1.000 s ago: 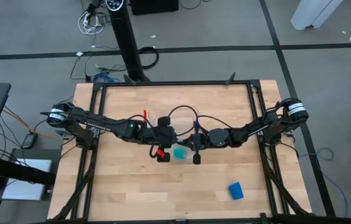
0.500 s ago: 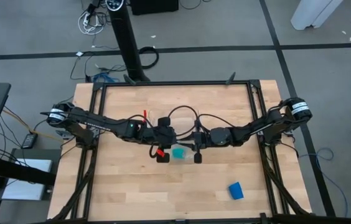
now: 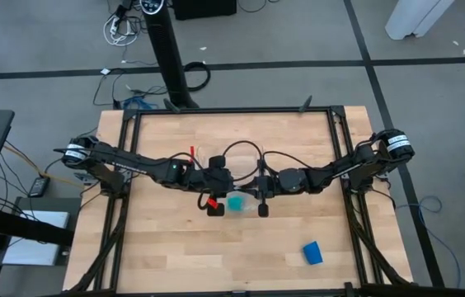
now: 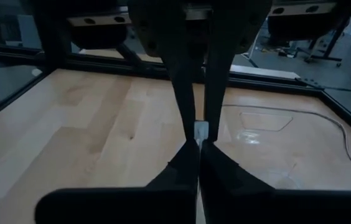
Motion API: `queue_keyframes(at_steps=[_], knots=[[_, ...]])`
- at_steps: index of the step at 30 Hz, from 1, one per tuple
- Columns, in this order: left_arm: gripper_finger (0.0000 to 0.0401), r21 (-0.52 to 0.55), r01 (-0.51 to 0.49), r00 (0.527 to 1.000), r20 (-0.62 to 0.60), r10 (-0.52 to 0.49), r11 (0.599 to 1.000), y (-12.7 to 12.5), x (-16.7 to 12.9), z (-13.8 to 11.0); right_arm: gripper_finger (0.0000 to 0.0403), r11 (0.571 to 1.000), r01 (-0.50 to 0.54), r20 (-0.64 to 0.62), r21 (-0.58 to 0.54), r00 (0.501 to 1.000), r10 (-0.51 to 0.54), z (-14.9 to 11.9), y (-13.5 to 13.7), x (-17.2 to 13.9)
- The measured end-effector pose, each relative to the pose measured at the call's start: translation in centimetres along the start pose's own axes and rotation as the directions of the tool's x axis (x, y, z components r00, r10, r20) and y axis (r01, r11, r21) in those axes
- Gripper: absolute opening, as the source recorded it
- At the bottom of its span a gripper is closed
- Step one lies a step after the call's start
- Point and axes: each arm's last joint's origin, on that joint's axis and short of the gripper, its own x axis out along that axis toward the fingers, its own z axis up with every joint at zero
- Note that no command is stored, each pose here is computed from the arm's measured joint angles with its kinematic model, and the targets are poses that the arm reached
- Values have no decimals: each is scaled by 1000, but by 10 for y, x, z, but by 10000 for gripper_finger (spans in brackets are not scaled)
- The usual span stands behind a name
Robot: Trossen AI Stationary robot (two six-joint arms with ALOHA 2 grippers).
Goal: Roll bandage
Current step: Open the transparent zip bag
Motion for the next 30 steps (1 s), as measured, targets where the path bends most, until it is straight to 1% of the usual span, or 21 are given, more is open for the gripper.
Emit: queue_keyframes(at_steps=[5, 10, 17, 21, 25, 30], knots=[[26, -8, -1, 1000, -12, 1, 1000, 0, 0, -1, 1, 1000, 25, 0, -11, 1000, -25, 0, -1, 0], [26, -20, -4, 999, -44, 3, 1000, 0, -1, -4, 0, 1000, 29, 0, -12, 1000, -29, 0, -1, 0], [26, -25, 2, 993, -120, -5, 1000, 0, -1, -12, 0, 1000, 24, 3, -5, 1000, -24, 1, -1, 0], [26, -28, 4, 995, -96, -7, 1000, -1, -3, -8, 3, 1000, 14, -4, 6, 1000, -14, 0, -1, 0], [26, -24, 9, 996, -84, -11, 1000, -2, -8, 0, 26, 1000, 12, -6, 13, 1000, -12, 0, -1, -1], [26, -19, 10, 995, -101, -12, 1000, -1, -15, 7, 84, 1000, -5, 3, 21, 1000, 5, 4, -1, -3]])
